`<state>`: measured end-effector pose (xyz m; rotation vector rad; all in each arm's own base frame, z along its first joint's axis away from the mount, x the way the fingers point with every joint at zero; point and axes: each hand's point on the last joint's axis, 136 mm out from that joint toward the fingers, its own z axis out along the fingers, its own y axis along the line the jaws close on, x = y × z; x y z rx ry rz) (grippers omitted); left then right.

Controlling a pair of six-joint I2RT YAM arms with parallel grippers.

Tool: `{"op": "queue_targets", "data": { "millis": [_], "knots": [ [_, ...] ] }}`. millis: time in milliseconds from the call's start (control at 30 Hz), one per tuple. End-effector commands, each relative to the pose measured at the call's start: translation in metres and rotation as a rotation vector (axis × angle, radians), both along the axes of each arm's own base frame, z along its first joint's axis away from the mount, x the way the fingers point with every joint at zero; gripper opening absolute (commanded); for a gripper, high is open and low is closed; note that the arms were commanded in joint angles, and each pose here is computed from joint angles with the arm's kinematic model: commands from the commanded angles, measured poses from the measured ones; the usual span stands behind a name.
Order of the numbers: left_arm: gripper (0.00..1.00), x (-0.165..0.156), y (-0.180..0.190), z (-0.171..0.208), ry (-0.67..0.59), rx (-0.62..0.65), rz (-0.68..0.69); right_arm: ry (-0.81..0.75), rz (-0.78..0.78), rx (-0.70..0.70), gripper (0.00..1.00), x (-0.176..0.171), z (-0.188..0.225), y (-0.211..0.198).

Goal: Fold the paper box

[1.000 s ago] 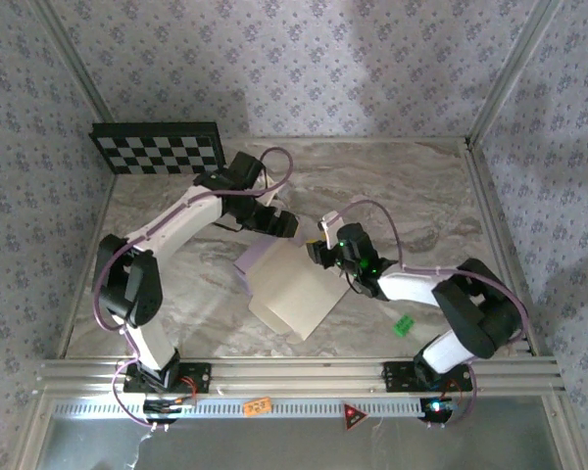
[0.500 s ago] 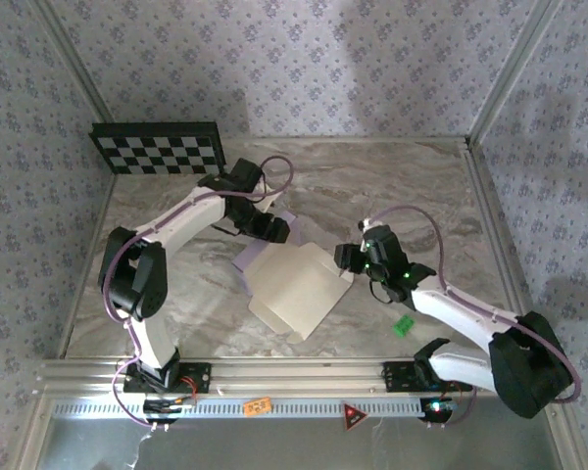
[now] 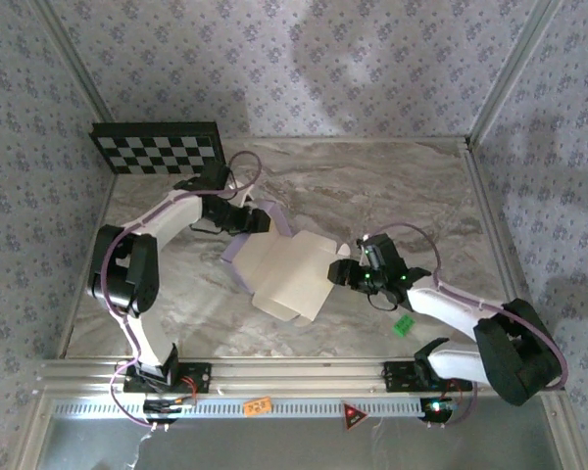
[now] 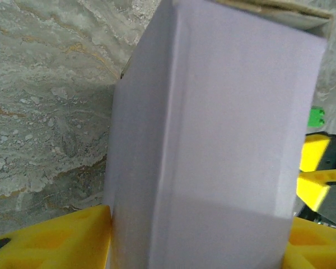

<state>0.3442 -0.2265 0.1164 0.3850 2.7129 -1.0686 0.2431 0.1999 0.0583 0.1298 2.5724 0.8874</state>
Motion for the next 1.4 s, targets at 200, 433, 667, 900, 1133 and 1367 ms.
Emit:
{"op": "queue_targets", "data": {
  "millis": [200, 433, 667, 900, 1133, 1367],
  "knots": [
    [0.61, 0.006, -0.005, 0.02, -0.007, -0.141, 0.014, 0.029, 0.056, 0.225, 0.47, 0.0, 0.023, 0.036],
    [0.69, 0.016, -0.001, 0.036, -0.062, -0.124, 0.059, 0.047, 0.046, 0.154, 0.18, 0.001, 0.034, 0.031],
    [0.81, 0.023, 0.028, 0.075, -0.154, -0.091, 0.144, 0.066, 0.089, -0.066, 0.06, -0.006, 0.06, -0.002],
    [0.83, 0.02, 0.06, 0.105, -0.251, -0.052, 0.215, 0.008, 0.262, -0.298, 0.0, -0.006, 0.111, -0.035],
    [0.84, 0.013, 0.078, 0.121, -0.325, -0.031, 0.268, -0.072, 0.503, -0.593, 0.0, 0.005, 0.157, -0.053],
    [0.9, 0.007, 0.085, 0.133, -0.385, -0.047, 0.295, -0.197, 0.834, -0.688, 0.0, 0.014, 0.179, -0.028]
  ]
}}
